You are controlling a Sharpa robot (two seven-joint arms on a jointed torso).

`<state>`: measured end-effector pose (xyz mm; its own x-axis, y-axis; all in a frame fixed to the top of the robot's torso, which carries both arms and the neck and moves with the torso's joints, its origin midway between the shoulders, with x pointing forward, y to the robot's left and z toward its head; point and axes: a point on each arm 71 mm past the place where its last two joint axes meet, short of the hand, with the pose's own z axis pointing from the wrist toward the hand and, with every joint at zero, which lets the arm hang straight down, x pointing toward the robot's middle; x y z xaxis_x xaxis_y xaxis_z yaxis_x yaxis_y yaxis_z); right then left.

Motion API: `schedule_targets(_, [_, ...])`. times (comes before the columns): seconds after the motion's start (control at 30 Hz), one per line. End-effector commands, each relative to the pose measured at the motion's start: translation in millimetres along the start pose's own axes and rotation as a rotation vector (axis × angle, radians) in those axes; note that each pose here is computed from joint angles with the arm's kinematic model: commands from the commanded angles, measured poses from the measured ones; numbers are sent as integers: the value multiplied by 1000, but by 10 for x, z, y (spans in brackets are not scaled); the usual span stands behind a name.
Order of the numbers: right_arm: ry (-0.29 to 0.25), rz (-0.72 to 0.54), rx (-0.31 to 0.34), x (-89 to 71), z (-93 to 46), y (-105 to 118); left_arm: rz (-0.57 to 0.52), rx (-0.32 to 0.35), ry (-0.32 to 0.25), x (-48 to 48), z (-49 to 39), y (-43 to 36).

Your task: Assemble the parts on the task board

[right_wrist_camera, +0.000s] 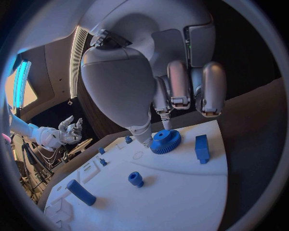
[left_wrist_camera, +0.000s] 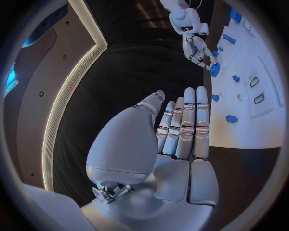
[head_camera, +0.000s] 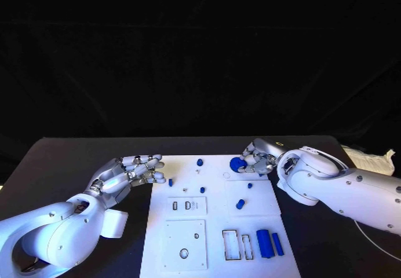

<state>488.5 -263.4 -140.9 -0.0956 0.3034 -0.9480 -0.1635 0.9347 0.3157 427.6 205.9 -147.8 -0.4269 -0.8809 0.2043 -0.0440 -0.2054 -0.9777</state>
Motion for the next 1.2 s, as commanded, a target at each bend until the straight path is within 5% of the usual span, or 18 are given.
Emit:
schedule_targets(0.03, [1, -19, 30, 38, -1, -31, -6, 6, 23, 25, 3, -7])
schedule_targets(0.5, [-74, -43, 13, -6, -4, 18, -5, 6, 22, 17, 7, -4])
schedule_targets(1.2, [-32, -66, 36, 54, 59, 19, -5, 5, 22, 14, 10, -1])
